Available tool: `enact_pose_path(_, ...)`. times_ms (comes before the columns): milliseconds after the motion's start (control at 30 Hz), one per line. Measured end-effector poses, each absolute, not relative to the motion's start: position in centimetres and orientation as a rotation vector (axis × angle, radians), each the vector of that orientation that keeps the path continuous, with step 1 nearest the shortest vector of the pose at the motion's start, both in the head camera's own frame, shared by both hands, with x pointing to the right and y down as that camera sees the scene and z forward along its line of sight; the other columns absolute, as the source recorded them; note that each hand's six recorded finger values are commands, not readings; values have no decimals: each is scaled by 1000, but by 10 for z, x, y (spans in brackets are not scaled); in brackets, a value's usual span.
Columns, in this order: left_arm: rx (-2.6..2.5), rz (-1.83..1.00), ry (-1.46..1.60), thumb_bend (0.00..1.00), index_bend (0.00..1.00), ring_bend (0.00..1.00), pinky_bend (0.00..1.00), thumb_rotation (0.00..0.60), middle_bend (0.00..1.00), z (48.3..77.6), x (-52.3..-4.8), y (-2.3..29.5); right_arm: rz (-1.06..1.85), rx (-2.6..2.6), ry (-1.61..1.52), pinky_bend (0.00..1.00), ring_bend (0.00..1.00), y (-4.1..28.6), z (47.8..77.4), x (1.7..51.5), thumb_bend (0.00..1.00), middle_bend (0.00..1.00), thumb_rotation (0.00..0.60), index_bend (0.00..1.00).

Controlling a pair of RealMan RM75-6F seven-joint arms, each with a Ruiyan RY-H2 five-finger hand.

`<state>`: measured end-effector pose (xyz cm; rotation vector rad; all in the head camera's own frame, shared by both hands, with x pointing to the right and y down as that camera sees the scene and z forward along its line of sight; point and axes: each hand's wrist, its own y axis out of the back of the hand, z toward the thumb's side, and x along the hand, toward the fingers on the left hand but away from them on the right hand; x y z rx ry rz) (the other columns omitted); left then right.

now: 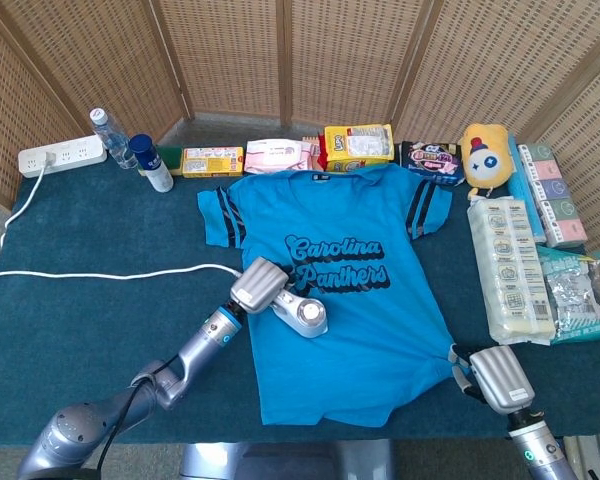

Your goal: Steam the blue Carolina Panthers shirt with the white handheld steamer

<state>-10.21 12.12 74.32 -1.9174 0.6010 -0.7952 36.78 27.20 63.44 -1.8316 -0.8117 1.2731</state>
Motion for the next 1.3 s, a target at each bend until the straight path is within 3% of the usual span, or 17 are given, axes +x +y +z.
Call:
enact_pose_path(300, -1966, -744, 673, 481, 763, 706, 761, 600, 800, 725, -113, 123, 1265, -1830, -810, 821, 735, 272, 632, 366, 606, 690, 600, 700)
enact_pose_path(633, -1916, -819, 774, 478, 763, 706, 761, 600, 800, 710, -183, 105, 1259, -1841, -792, 821, 735, 272, 634, 359, 606, 690, 600, 700)
enact_pose_path(967, -1798, -1030, 807, 472, 763, 706, 762, 600, 800, 714, -280, 87, 1258, -1859, -764, 821, 735, 273, 640, 349, 606, 690, 600, 700)
enact_pose_path(1300, -1739, -1144, 803, 471, 763, 706, 762, 600, 800, 728, -313, 78, 1265, -1863, -757, 819, 731, 273, 643, 344, 605, 689, 600, 700)
